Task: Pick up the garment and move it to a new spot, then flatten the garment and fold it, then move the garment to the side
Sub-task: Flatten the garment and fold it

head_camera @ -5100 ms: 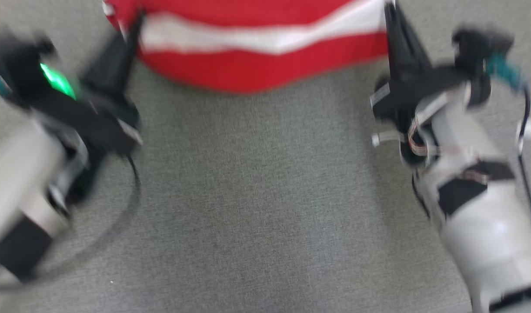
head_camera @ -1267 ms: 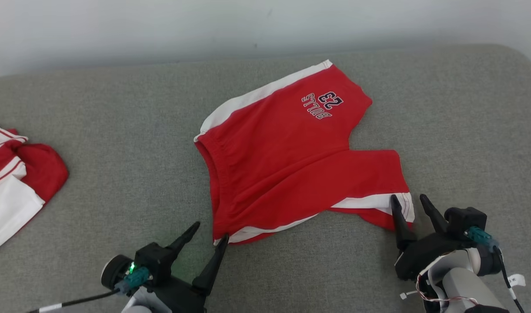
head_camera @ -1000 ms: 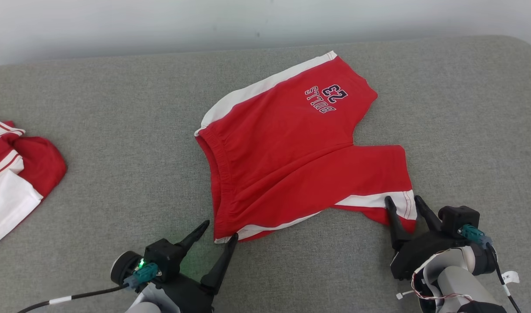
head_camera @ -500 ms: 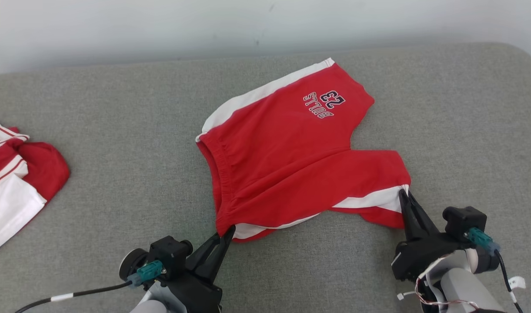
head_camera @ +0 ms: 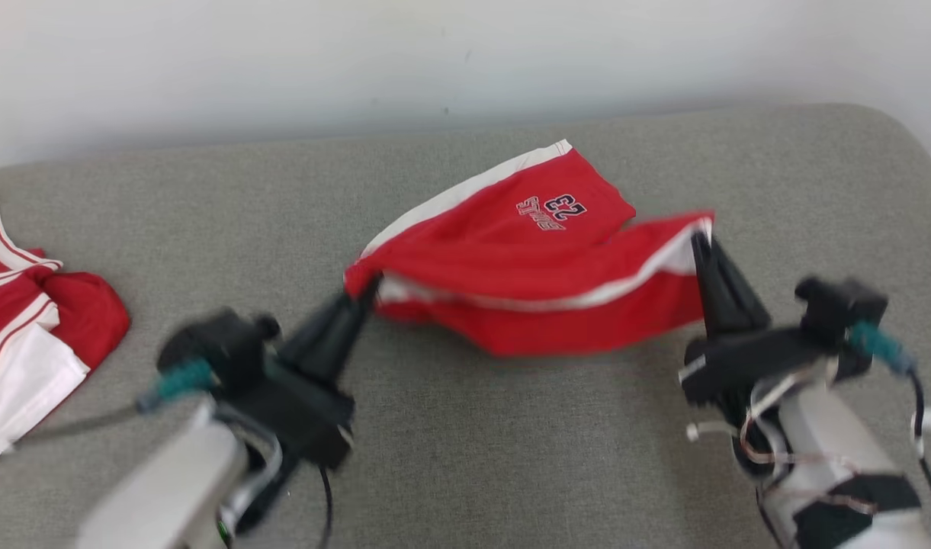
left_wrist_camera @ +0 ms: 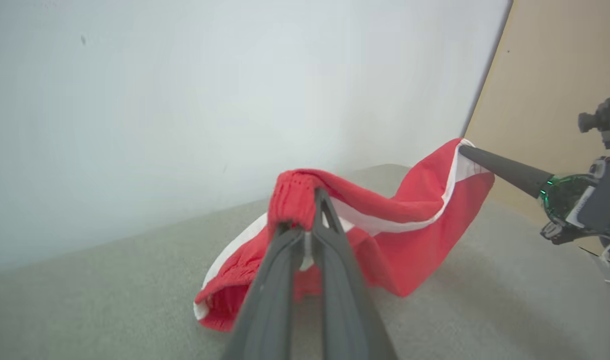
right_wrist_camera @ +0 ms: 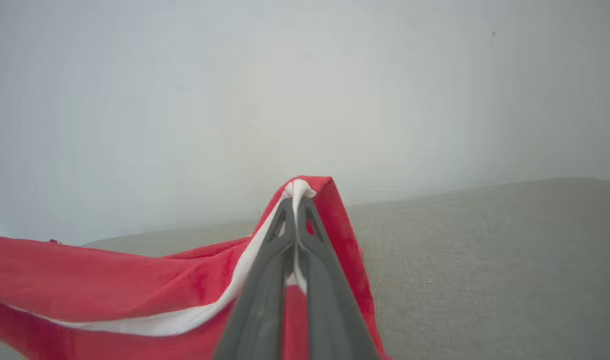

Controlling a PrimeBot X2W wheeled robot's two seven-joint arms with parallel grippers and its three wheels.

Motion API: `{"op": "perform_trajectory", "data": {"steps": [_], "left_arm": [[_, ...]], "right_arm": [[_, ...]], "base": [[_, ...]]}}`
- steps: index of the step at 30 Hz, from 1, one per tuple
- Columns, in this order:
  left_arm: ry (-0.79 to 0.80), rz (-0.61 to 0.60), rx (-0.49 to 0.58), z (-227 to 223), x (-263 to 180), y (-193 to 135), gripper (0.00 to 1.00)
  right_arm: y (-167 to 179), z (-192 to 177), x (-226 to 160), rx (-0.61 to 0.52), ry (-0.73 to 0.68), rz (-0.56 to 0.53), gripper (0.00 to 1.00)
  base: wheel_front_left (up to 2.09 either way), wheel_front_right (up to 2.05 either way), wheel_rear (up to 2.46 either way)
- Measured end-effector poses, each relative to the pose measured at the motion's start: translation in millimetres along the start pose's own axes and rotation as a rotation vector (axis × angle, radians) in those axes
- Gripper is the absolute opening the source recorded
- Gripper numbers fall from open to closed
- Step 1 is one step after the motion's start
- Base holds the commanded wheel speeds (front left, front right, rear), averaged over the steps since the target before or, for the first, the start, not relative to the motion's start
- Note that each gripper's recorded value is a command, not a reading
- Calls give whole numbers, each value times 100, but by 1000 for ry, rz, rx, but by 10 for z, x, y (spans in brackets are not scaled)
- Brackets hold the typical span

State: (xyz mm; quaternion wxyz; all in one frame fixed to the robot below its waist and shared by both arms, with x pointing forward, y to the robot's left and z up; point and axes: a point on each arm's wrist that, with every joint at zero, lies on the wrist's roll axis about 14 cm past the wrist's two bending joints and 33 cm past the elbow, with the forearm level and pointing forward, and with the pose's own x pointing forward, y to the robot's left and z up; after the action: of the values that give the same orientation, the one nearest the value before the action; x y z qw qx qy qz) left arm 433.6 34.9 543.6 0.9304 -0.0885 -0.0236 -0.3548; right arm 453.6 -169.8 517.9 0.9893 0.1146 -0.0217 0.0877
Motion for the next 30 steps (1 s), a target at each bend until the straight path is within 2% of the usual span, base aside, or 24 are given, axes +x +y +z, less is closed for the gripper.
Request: {"op": "perform_trajectory", "data": {"steps": [8,10,14,15,18,23,30], "left_arm": [[-120,-75,133,1047,624,410,0],[-151,-71,147,1340,799,558,0],[-174,-76,240,1806,1131,795,0],[-202,-75,261,2039,1294,898,0],[-268,-67,257,2341,1512,1055,0],[-286,-80,267,2337,1872,1227,0],[-273,-56,215,2013,2253,1567,0]], "right_arm": [[152,870,803,20,-149,77,0],[190,1090,1042,13,-180,93,0],[248,1539,1526,38,-247,111,0],[291,1727,1756,48,-281,120,0],[323,1943,2075,35,-317,126,0],[344,2063,2511,32,-349,127,0],[69,1822,2871,-4,-327,58,0]], "base": [[0,0,0],[0,0,0],[0,0,0],[0,0,0],[0,0,0],[0,0,0],[0,0,0]]}}
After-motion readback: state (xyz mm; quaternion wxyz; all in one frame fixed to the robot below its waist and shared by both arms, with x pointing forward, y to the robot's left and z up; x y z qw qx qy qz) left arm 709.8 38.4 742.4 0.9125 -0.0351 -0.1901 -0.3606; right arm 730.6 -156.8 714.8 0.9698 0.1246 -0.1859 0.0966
